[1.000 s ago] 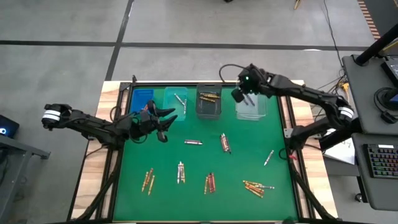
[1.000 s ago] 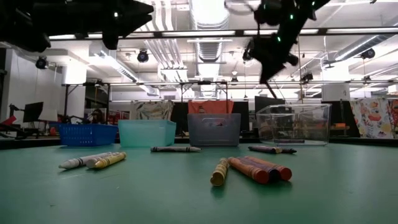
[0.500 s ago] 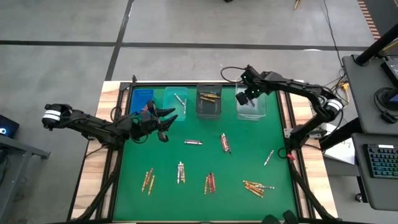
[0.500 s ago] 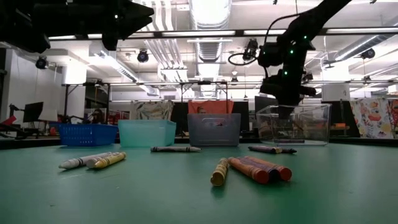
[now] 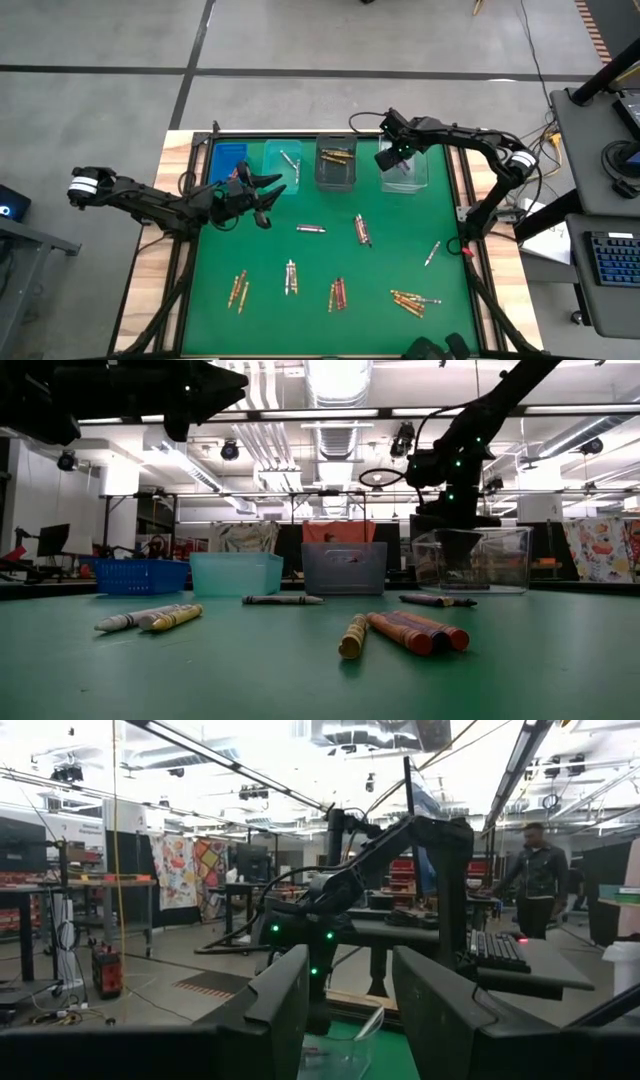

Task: Sort crayons
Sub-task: Put the white crayon into the light blue bin

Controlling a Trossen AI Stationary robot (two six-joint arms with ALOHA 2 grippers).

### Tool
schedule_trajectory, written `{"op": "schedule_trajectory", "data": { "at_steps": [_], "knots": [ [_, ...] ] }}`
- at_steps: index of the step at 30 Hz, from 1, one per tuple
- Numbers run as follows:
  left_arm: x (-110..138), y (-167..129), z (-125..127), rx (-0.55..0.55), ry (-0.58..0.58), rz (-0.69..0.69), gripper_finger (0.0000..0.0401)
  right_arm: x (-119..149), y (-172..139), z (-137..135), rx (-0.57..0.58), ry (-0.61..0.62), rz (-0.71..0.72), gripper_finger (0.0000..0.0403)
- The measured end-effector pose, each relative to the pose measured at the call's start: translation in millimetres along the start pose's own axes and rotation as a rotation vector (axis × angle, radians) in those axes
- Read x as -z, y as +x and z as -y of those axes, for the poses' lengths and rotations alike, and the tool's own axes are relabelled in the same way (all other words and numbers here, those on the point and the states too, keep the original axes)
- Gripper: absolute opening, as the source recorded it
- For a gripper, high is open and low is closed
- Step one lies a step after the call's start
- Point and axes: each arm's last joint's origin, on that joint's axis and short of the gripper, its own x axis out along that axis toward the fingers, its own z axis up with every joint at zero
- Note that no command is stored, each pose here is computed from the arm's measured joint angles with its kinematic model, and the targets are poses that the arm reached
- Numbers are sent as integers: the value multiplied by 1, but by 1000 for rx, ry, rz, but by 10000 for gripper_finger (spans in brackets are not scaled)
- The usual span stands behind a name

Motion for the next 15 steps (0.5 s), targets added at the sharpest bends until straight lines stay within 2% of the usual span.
{"op": "schedule_trajectory", "data": {
  "at_steps": [8,15],
  "knots": [
    [3,0,0,-5,13,-30,128,0,-8,1,-5,13,29,135],
    [7,0,1,0,9,-72,128,2,-41,2,-47,56,128,136]
  ]
}}
